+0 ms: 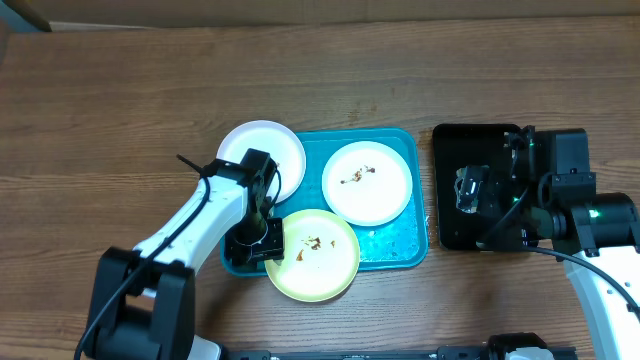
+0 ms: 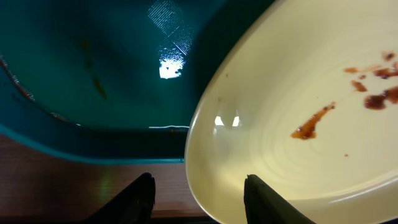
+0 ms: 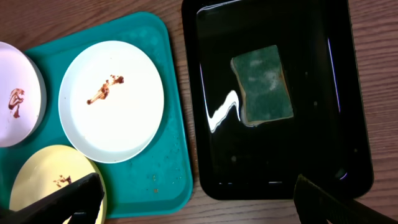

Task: Clean dirty plates on tray and stack at the side

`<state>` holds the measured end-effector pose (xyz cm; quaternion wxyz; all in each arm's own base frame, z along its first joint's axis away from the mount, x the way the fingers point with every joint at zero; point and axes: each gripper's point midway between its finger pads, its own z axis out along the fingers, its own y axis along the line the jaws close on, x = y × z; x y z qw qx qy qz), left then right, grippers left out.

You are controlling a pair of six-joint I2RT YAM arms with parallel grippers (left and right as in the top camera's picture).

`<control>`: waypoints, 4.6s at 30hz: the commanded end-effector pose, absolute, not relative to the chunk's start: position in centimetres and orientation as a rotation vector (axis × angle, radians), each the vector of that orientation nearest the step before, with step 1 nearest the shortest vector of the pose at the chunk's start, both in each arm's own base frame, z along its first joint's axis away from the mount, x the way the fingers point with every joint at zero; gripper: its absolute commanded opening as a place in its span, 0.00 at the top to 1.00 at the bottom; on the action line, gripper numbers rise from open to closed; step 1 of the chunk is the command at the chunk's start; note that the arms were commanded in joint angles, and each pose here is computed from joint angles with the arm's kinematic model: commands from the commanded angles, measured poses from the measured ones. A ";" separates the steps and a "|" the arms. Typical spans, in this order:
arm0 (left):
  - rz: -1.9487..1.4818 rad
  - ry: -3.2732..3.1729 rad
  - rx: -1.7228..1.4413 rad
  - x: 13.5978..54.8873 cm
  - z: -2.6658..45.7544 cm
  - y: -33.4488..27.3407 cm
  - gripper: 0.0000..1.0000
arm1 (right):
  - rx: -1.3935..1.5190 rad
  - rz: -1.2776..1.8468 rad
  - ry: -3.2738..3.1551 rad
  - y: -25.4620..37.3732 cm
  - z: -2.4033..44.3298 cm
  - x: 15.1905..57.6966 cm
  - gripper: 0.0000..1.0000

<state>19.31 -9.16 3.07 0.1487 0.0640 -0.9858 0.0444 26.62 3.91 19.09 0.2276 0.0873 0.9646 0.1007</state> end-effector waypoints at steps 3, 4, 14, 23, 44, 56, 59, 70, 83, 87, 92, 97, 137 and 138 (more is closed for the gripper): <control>0.097 -2.812 0.195 19.3 1.8 -9.1 0.79 | 0.231 0.276 2.622 4.0 20.2 27.1 0.00; 0.098 -2.814 0.195 19.3 1.7 -9.1 0.85 | 0.231 0.276 2.622 4.0 20.2 27.1 0.00; 0.104 -2.824 0.206 19.6 1.7 -9.1 0.96 | 0.231 0.276 2.621 4.0 20.0 27.5 0.00; 0.102 -2.823 0.220 19.6 1.7 -9.1 0.96 | 0.125 0.191 2.739 3.7 16.0 29.8 0.07; 0.105 -2.829 0.231 19.8 1.6 -9.2 0.96 | 0.187 -0.189 2.860 -0.6 6.7 34.9 0.27; 0.105 -2.830 0.231 19.8 1.6 -9.2 0.96 | 0.224 -0.221 2.969 -1.6 2.2 34.6 0.29; 0.106 -2.831 0.231 19.9 1.6 -9.2 0.96 | 0.230 -0.220 2.963 -1.7 2.2 34.7 0.38; 0.106 -2.831 0.242 19.9 1.6 -9.2 0.96 | 0.365 -0.210 2.973 -1.7 1.8 33.8 0.75; 0.106 -2.832 0.241 19.9 1.6 -9.2 0.96 | 0.395 -0.092 3.020 -0.3 -0.3 32.0 0.83; 0.107 -2.833 0.241 20.0 1.6 -9.2 0.96 | 0.392 -0.039 3.024 0.3 -0.1 32.1 0.84; 0.120 -2.836 0.243 20.1 1.6 -9.4 0.96 | 0.394 -0.039 3.034 0.4 2.3 33.1 0.96; 0.120 -2.836 0.241 20.1 1.6 -9.4 0.96 | 0.389 -0.016 2.994 0.6 7.0 34.8 0.96; 0.122 -2.841 0.266 20.2 1.5 -9.5 0.96 | -0.218 0.667 2.968 18.8 14.1 29.1 0.96; 0.121 -2.842 0.279 20.3 1.5 -9.5 0.96 | -0.248 0.683 2.967 19.9 14.1 28.7 0.96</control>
